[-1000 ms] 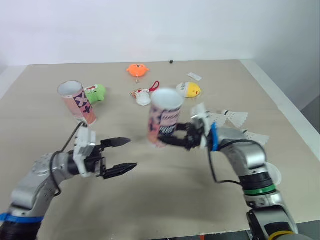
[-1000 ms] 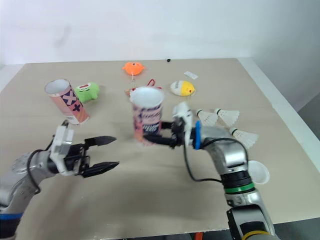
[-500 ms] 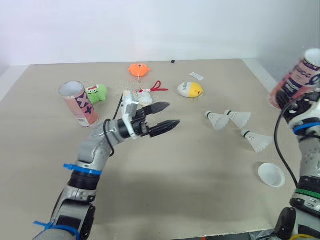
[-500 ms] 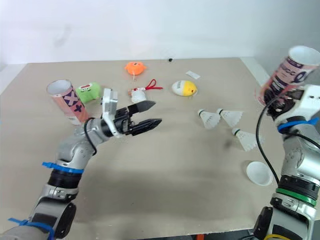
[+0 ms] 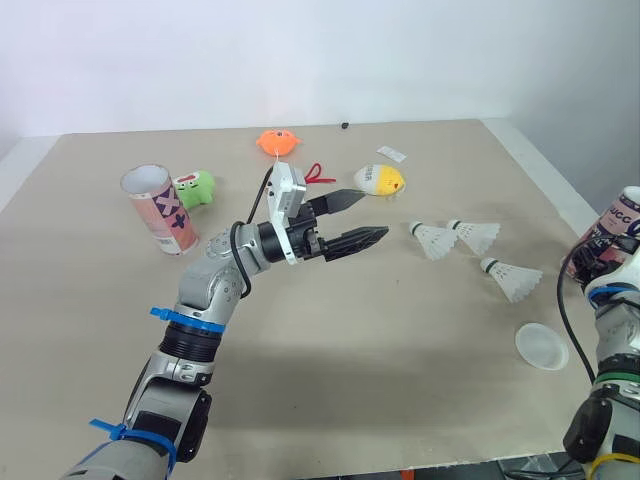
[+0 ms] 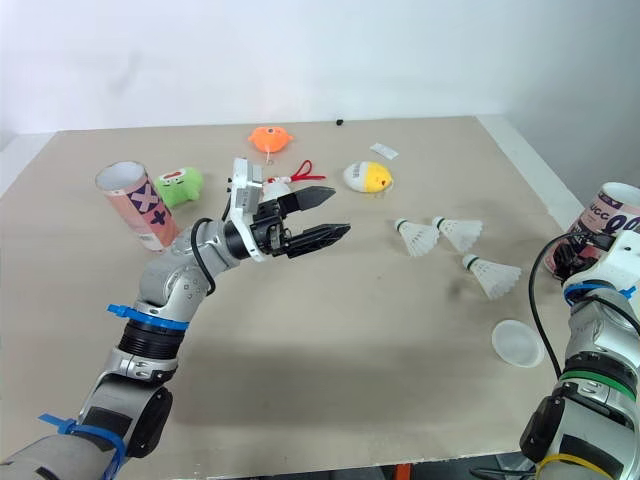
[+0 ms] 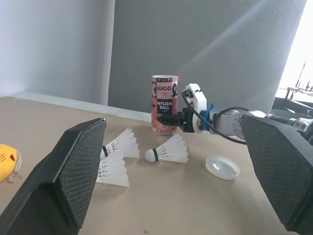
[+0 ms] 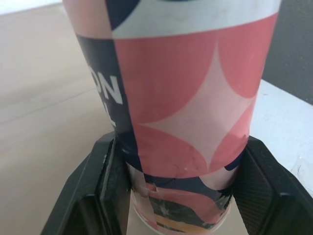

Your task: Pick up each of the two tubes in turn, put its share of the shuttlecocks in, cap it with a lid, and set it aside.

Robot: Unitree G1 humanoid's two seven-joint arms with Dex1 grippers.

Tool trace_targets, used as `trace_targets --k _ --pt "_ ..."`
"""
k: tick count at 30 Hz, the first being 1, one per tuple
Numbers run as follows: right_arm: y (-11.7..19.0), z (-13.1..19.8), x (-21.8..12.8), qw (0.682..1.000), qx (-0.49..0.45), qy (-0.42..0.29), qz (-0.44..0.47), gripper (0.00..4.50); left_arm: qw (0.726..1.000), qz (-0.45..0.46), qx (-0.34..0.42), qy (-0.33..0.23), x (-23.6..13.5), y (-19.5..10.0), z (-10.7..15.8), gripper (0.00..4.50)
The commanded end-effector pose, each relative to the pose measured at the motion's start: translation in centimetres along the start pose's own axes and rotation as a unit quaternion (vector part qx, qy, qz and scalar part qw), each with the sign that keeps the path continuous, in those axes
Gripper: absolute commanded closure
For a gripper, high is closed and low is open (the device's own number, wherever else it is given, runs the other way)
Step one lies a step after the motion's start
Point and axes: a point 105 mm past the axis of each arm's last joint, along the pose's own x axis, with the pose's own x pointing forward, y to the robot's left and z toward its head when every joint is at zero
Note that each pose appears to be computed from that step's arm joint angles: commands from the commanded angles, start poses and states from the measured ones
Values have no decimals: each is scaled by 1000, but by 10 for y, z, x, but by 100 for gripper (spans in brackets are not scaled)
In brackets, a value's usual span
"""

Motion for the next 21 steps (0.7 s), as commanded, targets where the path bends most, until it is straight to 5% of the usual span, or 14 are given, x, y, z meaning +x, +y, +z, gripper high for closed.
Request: trace_targets --k 1,5,6,9,21 --pt "-10 5 0 999 36 -12 -10 178 1000 -9 19 -13 1 -7 8 0" --pt "-9 -2 0 998 59 -3 -4 178 1000 -5 19 -14 -1 -6 7 0" --pt "-9 -3 -1 998 60 -2 -4 81 1000 -4 19 -14 -1 -6 8 0" --pt "-8 -4 -1 998 69 1 7 15 1000 -2 21 -18 0 -5 8 0" --pt "-17 0 -18 997 32 19 65 15 999 16 25 -20 -3 3 5 0"
